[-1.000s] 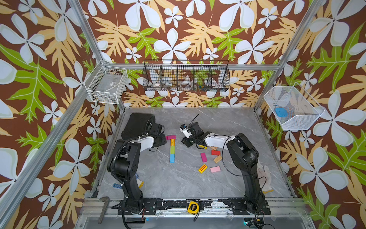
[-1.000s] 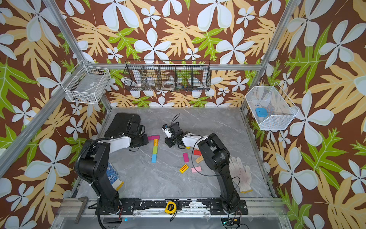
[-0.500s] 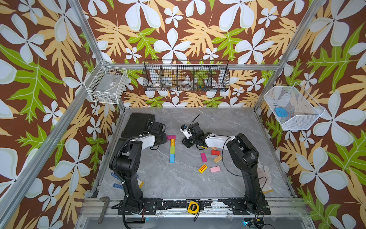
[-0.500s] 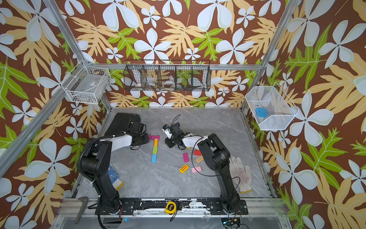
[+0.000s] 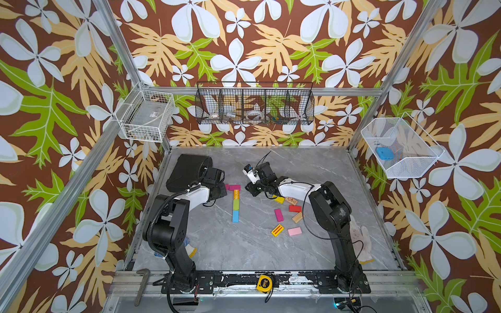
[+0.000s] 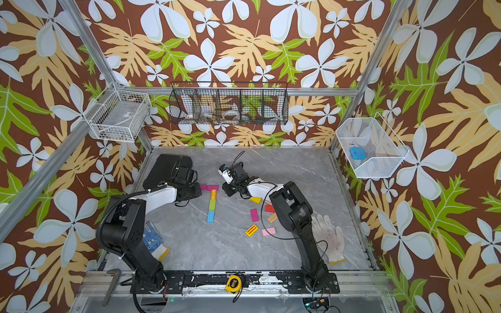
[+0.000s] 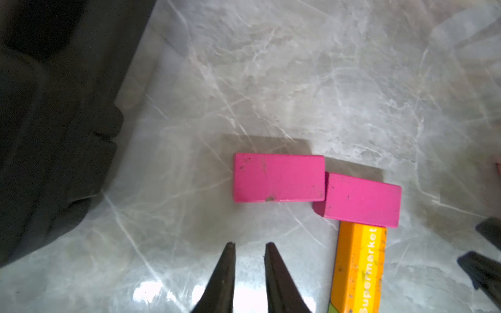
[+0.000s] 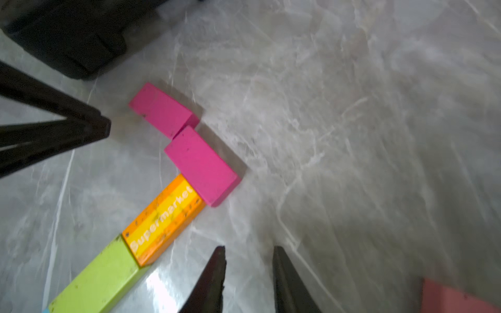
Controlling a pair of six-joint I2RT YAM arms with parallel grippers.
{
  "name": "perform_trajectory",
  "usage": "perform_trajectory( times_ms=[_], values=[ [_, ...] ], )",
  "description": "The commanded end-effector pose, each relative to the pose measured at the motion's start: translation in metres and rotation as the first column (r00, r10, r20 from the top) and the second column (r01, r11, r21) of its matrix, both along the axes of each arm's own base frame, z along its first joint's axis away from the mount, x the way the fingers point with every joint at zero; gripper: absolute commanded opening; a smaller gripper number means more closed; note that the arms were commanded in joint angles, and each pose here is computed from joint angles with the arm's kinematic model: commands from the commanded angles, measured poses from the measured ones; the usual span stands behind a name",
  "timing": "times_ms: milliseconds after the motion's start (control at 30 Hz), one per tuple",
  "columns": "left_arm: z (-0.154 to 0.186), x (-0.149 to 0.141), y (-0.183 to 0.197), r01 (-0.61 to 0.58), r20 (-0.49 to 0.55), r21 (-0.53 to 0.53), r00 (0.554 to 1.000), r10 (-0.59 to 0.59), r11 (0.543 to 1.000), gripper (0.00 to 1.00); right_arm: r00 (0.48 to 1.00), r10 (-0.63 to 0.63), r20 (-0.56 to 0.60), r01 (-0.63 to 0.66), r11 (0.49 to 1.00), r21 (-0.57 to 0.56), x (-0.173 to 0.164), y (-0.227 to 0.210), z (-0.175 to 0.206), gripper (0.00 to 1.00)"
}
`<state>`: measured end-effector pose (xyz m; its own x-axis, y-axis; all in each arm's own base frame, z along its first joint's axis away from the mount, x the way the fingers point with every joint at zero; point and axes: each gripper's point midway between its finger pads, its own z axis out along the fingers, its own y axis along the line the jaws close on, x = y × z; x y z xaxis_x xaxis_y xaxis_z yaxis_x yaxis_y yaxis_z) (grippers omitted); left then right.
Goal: Assemble the number 7 with building blocks
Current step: Adjust the building block at the center of the board.
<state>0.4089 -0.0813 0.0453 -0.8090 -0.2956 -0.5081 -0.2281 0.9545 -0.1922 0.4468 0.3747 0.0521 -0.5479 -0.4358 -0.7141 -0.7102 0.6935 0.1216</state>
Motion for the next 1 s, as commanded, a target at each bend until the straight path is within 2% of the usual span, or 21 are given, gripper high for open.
perform_trajectory(
  times_ms=[0,633,967],
  values=[
    [0.002,0.001,0.007,-0.032,0.009,0.025,0.999,0.032,0.999,0.21,0.999,0.021,-0.036,-0.022,1.0,-0.012,0.006,0.004,-0.007,0.3],
    [-0.005,0.039,0.029,-0.097,0.029,0.029,0.995,0.096,0.995,0.18,0.994,0.075,-0.077,-0.073,0.997,0.028,0.049,0.048,-0.03,0.3],
    [-0.016,0.043,0.034,-0.109,0.012,0.021,0.994,0.109,0.994,0.17,0.989,0.098,-0.107,-0.088,0.992,0.093,0.06,0.069,-0.034,0.31]
  ],
)
